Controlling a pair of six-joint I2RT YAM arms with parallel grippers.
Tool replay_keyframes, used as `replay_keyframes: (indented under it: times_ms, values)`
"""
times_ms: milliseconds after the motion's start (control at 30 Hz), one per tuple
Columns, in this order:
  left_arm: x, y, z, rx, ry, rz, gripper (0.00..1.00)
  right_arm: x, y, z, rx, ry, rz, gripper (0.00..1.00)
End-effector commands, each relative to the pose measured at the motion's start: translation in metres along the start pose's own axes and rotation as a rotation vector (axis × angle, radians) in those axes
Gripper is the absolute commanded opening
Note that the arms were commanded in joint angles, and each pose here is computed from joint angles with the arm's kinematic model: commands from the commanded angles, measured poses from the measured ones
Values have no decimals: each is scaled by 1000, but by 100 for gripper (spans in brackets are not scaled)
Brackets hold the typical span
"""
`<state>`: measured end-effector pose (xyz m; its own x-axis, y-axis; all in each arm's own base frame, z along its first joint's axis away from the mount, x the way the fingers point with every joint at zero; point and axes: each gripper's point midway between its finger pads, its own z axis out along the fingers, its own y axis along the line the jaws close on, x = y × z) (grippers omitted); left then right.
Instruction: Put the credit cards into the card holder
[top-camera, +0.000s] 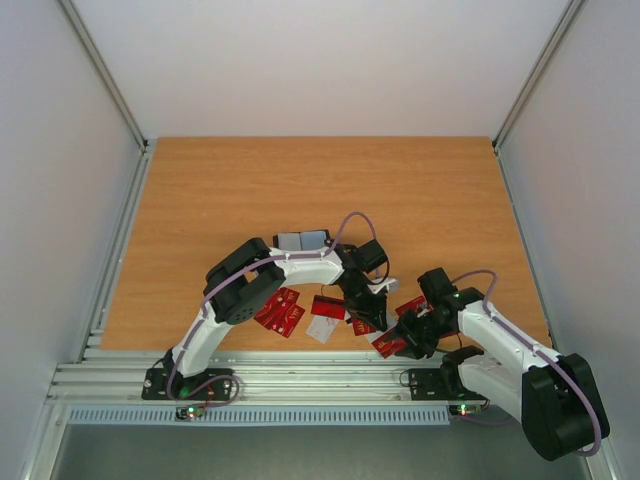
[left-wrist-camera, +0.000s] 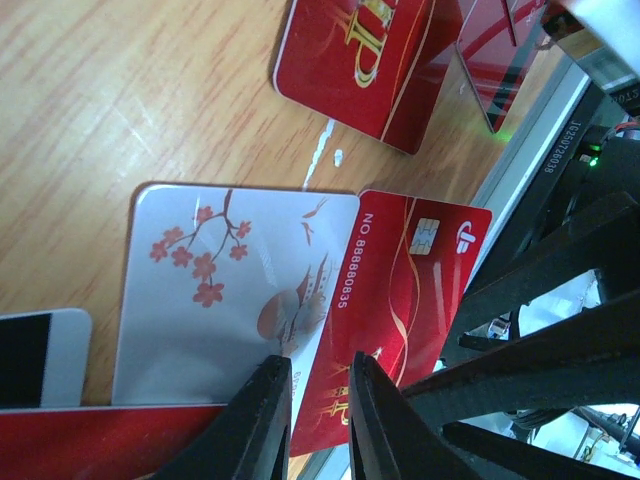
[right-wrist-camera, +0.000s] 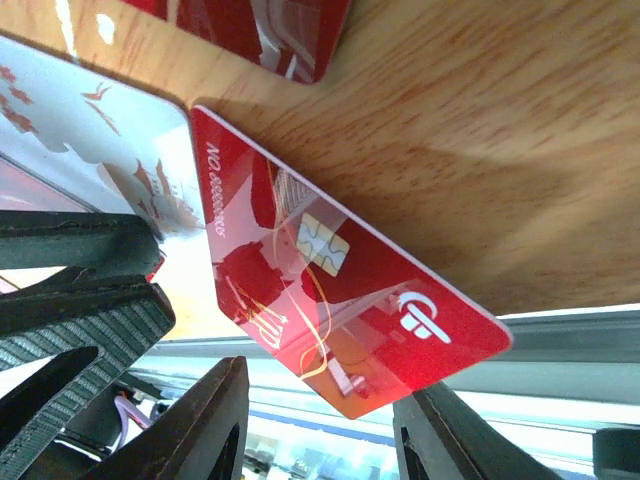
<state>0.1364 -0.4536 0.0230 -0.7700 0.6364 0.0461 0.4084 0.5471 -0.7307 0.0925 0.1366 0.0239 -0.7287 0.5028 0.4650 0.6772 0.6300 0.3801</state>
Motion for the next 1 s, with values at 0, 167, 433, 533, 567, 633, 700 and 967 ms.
replay_keyframes:
  times_ms: [0,167,433,533,567,633,700,967]
  values:
    - [18,28,18,-74,78,-59,20,-2,22,-10,-60,-17,-51,39]
    - [17,27,17,-77,81,-54,20,-3,23,-12,-45,-21,-56,33]
    - [17,24,16,-74,83,-46,20,-6,28,-17,-33,-35,-72,28]
    - [16,24,15,-75,86,-44,20,-7,31,-17,-35,-39,-78,26]
    - [16,24,15,-76,87,-45,20,-7,32,-18,-36,-42,-81,25]
    - [16,23,15,-76,90,-42,20,-9,34,-19,-37,-48,-85,25]
    - [16,22,14,-74,92,-39,20,-10,36,-20,-40,-51,-91,25]
    - [15,20,13,-67,104,-32,20,-14,45,-21,-46,-60,-113,25]
